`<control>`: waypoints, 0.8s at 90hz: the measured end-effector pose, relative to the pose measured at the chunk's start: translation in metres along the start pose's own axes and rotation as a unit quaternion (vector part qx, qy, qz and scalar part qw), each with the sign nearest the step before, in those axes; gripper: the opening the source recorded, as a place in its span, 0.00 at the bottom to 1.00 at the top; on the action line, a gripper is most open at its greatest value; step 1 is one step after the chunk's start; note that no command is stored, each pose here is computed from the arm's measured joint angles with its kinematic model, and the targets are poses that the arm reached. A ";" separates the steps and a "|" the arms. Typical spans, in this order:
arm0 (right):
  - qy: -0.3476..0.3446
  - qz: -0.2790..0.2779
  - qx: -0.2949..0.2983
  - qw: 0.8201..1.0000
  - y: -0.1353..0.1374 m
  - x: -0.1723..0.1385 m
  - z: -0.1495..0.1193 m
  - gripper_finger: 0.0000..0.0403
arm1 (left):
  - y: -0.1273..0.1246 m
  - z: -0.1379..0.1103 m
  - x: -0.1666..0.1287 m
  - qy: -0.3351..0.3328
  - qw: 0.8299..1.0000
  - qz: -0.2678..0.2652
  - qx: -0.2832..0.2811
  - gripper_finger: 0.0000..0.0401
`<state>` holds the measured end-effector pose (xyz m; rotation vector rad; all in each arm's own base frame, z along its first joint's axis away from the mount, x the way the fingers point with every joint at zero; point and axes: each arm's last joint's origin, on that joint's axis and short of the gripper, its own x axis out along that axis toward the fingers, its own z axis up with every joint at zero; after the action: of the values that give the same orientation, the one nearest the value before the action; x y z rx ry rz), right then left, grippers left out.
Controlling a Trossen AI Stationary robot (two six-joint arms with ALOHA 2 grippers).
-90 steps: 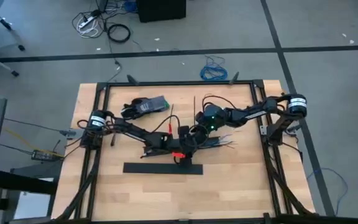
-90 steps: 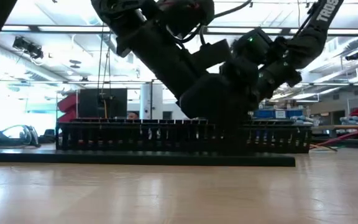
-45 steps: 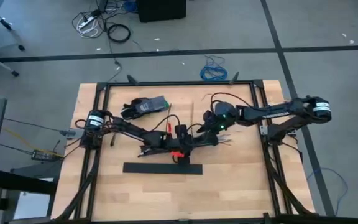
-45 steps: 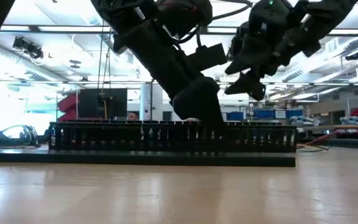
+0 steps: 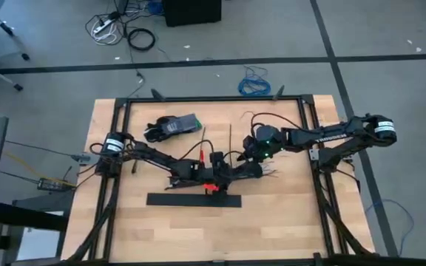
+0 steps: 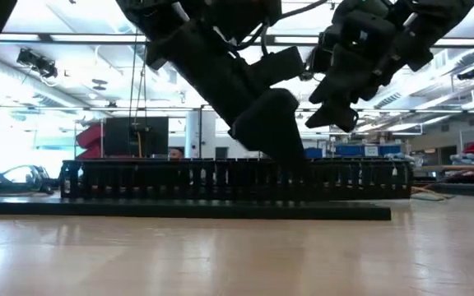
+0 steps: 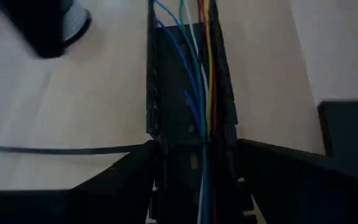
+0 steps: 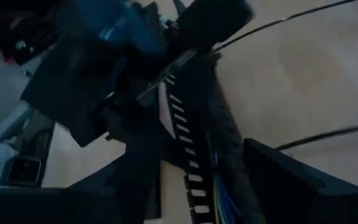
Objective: Ziptie cables
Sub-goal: Put the zip tied cables into the black cable duct
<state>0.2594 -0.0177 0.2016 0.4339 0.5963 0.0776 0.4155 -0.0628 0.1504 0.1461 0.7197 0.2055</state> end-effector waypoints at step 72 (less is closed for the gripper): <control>-0.045 -0.012 -0.070 0.996 0.014 -0.001 0.005 0.54 | 0.000 0.011 -0.024 0.006 0.998 -0.051 0.048 0.53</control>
<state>0.2623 -0.0071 0.2110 0.2932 0.5041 0.0750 0.4050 -0.0691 0.1735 0.1984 0.7472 0.0743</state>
